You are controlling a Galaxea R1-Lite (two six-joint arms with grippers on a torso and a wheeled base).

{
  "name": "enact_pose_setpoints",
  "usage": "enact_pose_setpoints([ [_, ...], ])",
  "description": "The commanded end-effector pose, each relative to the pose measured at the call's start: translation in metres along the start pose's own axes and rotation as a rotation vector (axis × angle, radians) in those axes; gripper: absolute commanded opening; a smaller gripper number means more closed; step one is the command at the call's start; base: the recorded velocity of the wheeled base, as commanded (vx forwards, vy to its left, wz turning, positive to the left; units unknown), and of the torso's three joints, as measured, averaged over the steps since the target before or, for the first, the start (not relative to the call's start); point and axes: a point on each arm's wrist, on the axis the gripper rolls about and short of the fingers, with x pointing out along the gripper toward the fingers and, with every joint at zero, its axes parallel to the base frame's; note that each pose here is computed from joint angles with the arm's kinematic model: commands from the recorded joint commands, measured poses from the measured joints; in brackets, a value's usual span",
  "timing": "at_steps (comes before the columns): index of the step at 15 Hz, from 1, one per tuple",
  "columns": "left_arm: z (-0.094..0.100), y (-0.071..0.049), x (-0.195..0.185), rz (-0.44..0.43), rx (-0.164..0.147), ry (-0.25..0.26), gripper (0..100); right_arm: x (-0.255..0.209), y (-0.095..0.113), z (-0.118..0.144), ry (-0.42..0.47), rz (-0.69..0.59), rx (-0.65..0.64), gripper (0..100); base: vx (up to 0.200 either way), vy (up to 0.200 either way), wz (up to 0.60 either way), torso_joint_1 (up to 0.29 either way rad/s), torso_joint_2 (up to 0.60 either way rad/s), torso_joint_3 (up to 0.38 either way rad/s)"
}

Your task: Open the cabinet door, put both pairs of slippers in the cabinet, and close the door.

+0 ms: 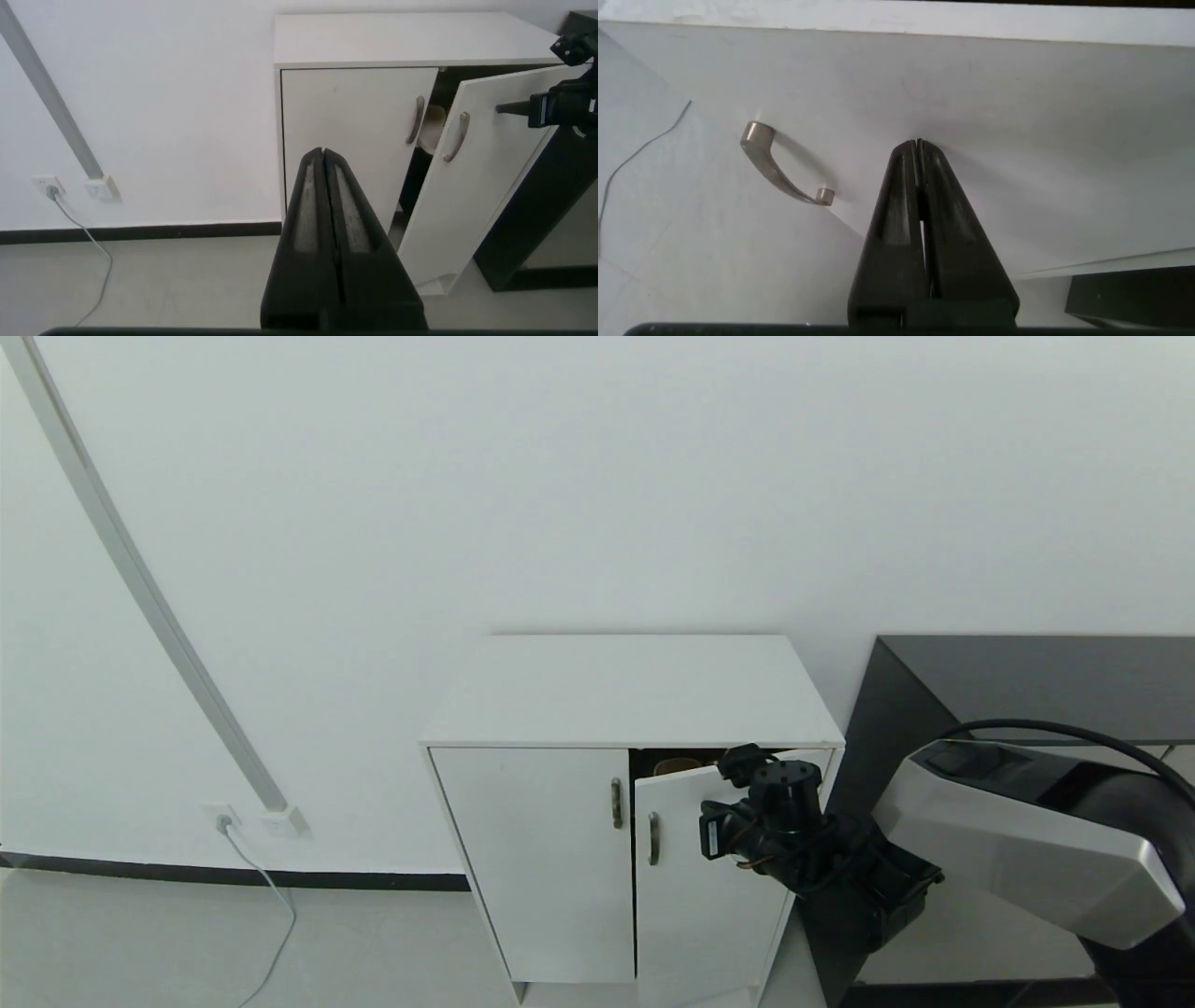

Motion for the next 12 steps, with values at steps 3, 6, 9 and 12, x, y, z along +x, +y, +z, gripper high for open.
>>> enact_pose_setpoints([
  [3, 0.0, 0.0, 0.0, 0.0, 0.0, 0.001, 0, 0.008, 0.0, -0.006, 0.014, -0.004, -0.001, 0, 0.0, 0.0, 0.0, 0.0, 0.0, 0.0],
  [6, 0.0, 0.0, 0.0, 0.0, 0.0, 0.001, 0, 0.011, -0.002, -0.003, 0.022, -0.011, 0.001, 0, 0.0, 0.0, 0.0, 0.0, 0.0, 0.0],
  [9, 0.0, 0.0, 0.0, 0.0, 0.0, 0.001, 0, 0.013, -0.003, -0.001, 0.013, -0.011, 0.003, 0, 0.0, 0.0, 0.0, 0.0, 0.0, 0.0],
  [12, 0.0, 0.0, 0.0, 0.0, 0.0, 0.001, 0, 0.015, -0.004, 0.004, -0.003, -0.013, 0.006, 0, 0.0, 0.0, 0.0, 0.0, 0.0, 0.0],
])
